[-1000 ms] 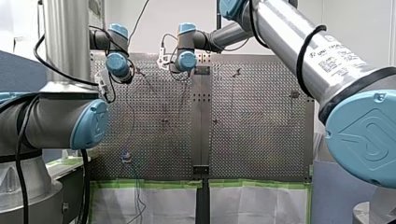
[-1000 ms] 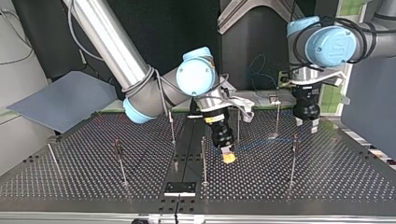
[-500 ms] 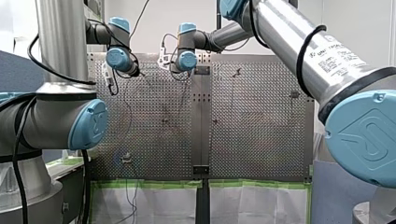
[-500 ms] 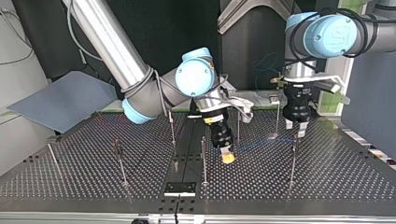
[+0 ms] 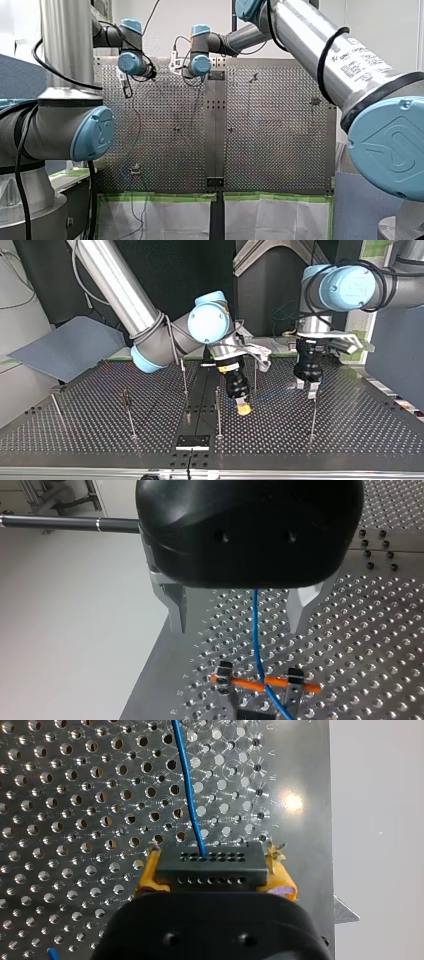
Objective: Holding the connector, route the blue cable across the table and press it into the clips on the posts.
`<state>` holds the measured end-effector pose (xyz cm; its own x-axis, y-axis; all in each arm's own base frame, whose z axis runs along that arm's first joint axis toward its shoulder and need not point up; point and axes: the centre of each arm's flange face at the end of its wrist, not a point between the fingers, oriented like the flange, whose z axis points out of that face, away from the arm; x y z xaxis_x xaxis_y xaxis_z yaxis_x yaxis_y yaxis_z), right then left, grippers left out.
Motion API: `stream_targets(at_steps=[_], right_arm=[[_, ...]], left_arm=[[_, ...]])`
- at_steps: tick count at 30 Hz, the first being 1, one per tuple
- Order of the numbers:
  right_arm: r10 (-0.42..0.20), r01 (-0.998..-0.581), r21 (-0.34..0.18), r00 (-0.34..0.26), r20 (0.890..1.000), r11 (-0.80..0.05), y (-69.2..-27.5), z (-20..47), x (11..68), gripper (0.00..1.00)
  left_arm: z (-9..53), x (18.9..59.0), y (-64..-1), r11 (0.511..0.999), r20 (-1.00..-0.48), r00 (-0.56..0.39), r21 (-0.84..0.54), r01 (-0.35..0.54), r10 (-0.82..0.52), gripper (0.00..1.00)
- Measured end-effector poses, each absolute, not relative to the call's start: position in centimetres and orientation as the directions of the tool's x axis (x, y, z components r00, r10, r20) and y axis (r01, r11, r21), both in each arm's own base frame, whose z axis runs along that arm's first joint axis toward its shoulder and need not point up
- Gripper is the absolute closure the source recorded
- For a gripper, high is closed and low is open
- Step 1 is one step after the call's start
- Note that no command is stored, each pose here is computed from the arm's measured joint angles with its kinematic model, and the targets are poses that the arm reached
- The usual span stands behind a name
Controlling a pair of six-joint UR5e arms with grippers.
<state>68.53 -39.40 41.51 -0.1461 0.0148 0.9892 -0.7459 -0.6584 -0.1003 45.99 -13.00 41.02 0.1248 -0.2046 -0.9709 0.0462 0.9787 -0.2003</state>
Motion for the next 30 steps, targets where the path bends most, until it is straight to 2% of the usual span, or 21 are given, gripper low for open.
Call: stream_targets(at_steps=[14,22,23,24,25,26,27,28,29,30], right_arm=[[0.014,-0.743,-0.101,-0.147,0.989,-0.662,-39.3,41.5,68.6,1.00],[0.014,-0.743,-0.101,-0.147,0.989,-0.662,-39.4,41.5,68.6,1.00],[0.014,-0.743,-0.101,-0.147,0.989,-0.662,-39.4,41.5,68.6,1.00],[0.014,-0.743,-0.101,-0.147,0.989,-0.662,-39.4,41.5,68.6,1.00],[0.014,-0.743,-0.101,-0.147,0.989,-0.661,-39.4,41.5,68.5,1.00],[0.014,-0.743,-0.101,-0.147,0.989,-0.661,-39.4,41.5,68.5,1.00],[0.014,-0.743,-0.101,-0.147,0.989,-0.661,-39.4,41.5,68.5,1.00],[0.014,-0.743,-0.101,-0.147,0.989,-0.661,-39.4,41.5,68.5,1.00],[0.014,-0.743,-0.101,-0.147,0.989,-0.661,-39.4,41.5,68.5,1.00],[0.014,-0.743,-0.102,-0.147,0.989,-0.661,-39.4,41.5,68.5,1.00]], left_arm=[[40.5,51.0,-15.2,0.984,-0.978,0.114,-0.171,0.038,-0.174,0.02],[40.9,51.7,-16.2,0.983,-0.973,0.137,-0.180,0.037,-0.183,0.02],[41.0,51.7,-16.2,0.982,-0.973,0.138,-0.184,0.037,-0.187,0.11],[41.0,51.7,-16.2,0.982,-0.972,0.139,-0.187,0.038,-0.191,0.29],[41.0,51.7,-16.2,0.981,-0.971,0.140,-0.191,0.039,-0.194,0.29],[41.0,51.7,-16.3,0.980,-0.970,0.142,-0.195,0.041,-0.199,0.42],[41.0,51.7,-16.3,0.979,-0.969,0.142,-0.197,0.042,-0.201,0.48],[41.0,51.7,-16.3,0.979,-0.969,0.142,-0.200,0.043,-0.204,0.48],[41.0,51.7,-16.4,0.978,-0.968,0.143,-0.202,0.044,-0.206,0.72],[41.0,51.7,-16.4,0.978,-0.968,0.142,-0.203,0.044,-0.207,0.87]])
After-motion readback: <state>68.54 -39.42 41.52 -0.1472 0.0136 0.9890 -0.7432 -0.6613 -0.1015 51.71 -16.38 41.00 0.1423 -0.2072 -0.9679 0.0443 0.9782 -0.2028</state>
